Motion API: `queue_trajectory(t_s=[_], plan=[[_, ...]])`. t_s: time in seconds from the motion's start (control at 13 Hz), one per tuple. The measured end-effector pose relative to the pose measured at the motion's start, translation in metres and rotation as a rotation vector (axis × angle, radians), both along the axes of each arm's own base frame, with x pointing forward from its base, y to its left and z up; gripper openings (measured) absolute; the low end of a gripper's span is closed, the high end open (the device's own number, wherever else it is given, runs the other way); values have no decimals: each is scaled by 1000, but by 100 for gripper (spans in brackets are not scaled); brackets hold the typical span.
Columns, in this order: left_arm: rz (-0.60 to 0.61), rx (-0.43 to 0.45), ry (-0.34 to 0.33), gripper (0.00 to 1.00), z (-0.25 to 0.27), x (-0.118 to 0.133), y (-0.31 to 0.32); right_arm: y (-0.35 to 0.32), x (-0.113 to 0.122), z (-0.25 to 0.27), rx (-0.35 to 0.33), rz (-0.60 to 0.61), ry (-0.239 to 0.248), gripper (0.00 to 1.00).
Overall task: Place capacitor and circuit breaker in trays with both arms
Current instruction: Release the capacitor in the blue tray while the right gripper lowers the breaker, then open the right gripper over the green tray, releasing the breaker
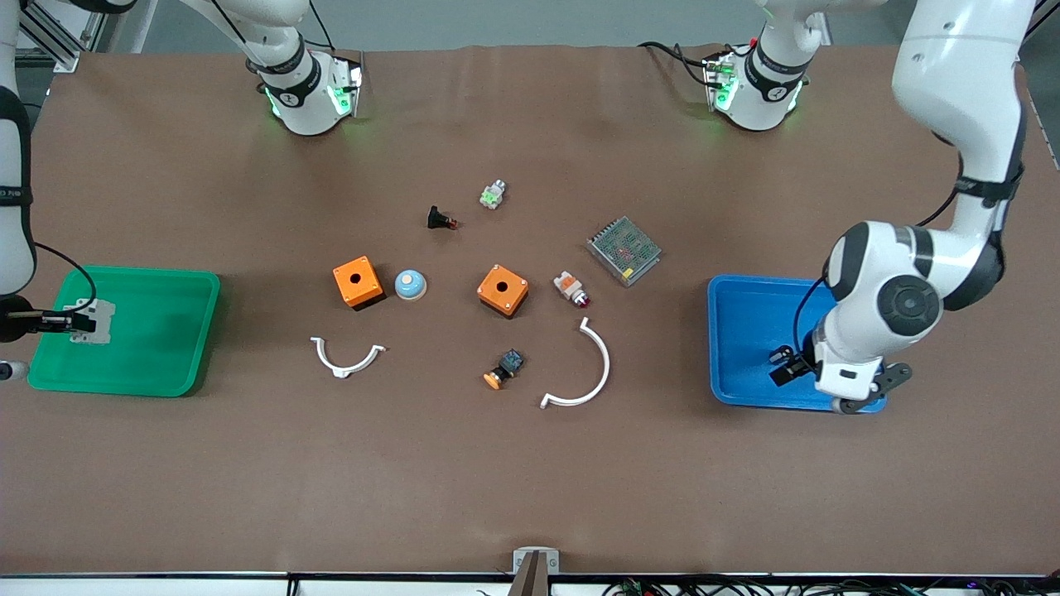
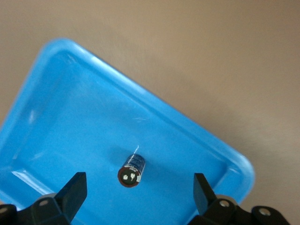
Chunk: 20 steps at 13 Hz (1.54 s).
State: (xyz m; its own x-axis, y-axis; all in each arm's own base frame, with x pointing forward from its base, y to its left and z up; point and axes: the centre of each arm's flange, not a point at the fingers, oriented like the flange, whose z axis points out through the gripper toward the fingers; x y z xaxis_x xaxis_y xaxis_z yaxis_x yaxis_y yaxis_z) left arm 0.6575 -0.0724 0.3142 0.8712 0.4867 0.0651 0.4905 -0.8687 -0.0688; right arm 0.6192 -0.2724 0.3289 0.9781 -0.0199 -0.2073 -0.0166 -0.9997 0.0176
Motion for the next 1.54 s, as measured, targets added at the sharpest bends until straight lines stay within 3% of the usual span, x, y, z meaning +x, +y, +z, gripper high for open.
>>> queue_trajectory(t_s=[0.23,0.77,1.23,1.54], plan=[[-102,26,-47,100,93,0,4,-22,-3,-30,-3,3,-10,40],[-392,76,-15,100,231,-33,6,-33,4,-88,-21,22,-46,40],[-485,-22,4,100,301,-76,34,-33,6,-101,-33,25,-83,43],[-474,-43,5,100,317,-91,43,-30,8,-61,-21,21,-73,85]])
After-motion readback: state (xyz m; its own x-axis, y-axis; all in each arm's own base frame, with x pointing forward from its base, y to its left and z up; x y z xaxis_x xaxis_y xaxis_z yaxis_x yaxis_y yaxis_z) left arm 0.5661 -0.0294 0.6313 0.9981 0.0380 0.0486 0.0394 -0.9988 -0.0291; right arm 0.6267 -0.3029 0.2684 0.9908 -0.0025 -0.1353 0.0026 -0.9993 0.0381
